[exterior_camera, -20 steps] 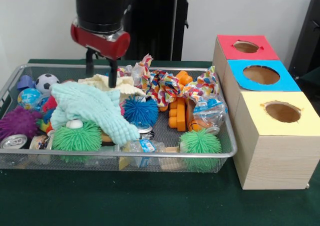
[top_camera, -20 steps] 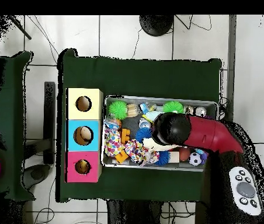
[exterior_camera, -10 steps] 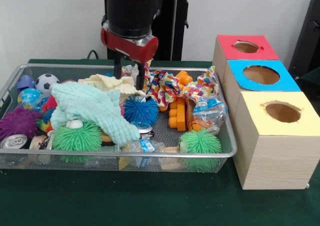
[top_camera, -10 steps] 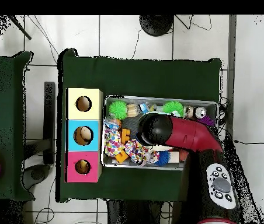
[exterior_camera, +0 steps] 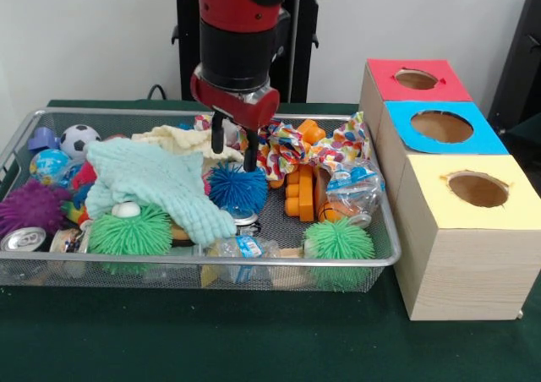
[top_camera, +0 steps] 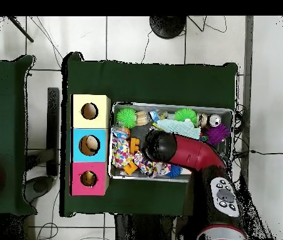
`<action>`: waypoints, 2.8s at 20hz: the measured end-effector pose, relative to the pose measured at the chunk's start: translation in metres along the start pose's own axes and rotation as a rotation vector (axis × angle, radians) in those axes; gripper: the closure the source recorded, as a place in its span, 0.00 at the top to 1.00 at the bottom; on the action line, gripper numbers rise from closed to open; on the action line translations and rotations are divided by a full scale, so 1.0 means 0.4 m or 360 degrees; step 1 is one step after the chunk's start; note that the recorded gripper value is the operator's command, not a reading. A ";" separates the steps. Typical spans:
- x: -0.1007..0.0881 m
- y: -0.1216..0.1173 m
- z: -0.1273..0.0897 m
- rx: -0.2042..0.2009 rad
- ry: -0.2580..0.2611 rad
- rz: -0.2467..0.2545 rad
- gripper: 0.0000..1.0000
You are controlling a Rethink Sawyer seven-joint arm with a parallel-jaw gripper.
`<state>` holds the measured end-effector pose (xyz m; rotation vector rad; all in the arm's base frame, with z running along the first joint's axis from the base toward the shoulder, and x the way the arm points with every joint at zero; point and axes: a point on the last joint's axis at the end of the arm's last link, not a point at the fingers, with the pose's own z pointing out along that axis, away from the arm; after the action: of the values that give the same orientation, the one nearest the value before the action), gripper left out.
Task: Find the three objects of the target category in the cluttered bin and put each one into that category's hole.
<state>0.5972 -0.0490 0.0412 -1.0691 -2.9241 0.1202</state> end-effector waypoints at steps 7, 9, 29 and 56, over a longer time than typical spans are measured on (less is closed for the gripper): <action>0.109 -0.041 0.071 0.0056 0.0132 0.0047 1.00; 0.132 -0.049 0.077 0.0063 0.0167 0.0062 1.00; 0.220 -0.129 0.124 0.0039 0.0422 0.0254 1.00; 0.177 -0.129 0.122 0.0129 0.0261 0.0108 0.00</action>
<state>0.5074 -0.0459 -0.0034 -1.1099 -2.7153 0.1440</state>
